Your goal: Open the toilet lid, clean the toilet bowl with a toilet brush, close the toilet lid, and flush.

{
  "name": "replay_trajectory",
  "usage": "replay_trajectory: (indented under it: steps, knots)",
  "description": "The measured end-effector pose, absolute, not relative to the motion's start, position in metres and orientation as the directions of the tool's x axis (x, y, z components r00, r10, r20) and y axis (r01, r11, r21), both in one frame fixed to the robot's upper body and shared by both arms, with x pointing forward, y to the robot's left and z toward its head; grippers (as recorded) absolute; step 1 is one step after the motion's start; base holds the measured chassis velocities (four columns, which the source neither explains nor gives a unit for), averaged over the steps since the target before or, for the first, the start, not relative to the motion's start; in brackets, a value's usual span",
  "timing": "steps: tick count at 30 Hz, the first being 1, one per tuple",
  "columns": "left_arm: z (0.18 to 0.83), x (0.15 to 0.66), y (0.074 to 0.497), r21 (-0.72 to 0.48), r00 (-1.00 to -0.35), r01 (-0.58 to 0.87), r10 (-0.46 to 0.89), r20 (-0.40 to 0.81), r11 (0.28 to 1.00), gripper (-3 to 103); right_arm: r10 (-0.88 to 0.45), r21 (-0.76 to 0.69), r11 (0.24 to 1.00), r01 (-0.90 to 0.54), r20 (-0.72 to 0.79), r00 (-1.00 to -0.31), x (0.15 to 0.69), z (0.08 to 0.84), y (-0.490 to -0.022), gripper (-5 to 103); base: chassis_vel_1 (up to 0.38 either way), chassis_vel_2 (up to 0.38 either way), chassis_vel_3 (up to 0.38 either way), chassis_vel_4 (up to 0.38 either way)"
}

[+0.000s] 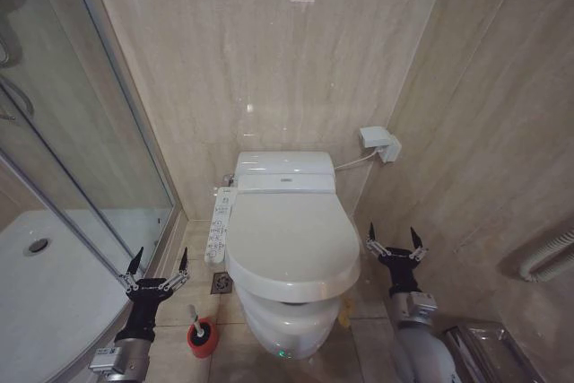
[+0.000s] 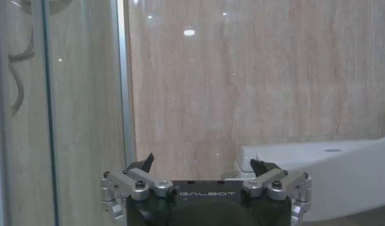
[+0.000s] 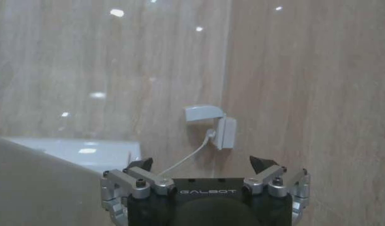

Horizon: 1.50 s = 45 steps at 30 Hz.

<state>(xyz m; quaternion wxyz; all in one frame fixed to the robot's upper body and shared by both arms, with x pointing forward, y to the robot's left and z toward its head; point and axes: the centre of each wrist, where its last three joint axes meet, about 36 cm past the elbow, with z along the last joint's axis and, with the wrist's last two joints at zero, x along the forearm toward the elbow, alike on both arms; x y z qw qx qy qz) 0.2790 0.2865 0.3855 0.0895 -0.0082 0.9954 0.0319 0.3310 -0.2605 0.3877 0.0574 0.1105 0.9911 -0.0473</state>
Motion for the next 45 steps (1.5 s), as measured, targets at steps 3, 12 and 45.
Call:
replay_trajectory:
  steps: [3, 12, 45]
  knots:
    - [0.386, 0.279, 0.286, 0.062, -0.984, -0.022, -0.011, -0.179, 0.998, 100, 0.200, -0.106, 0.972, 0.210, -0.100, -0.975, 0.327, 0.398, -0.265, 100, 0.000, 0.000, 0.000, 0.000]
    - [0.386, 0.279, 0.286, 0.062, -0.984, -0.022, -0.011, -0.179, 0.998, 100, 0.179, -0.089, 0.979, 0.183, -0.047, -0.983, 0.323, 0.411, -0.260, 100, 0.000, 0.000, 0.000, 0.000]
    - [0.386, 0.279, 0.286, 0.062, -0.984, -0.022, -0.011, -0.179, 0.998, 100, 0.165, -0.005, 0.986, 0.165, -0.065, -0.984, 0.330, 0.409, -0.239, 100, 0.000, 0.000, 0.000, 0.000]
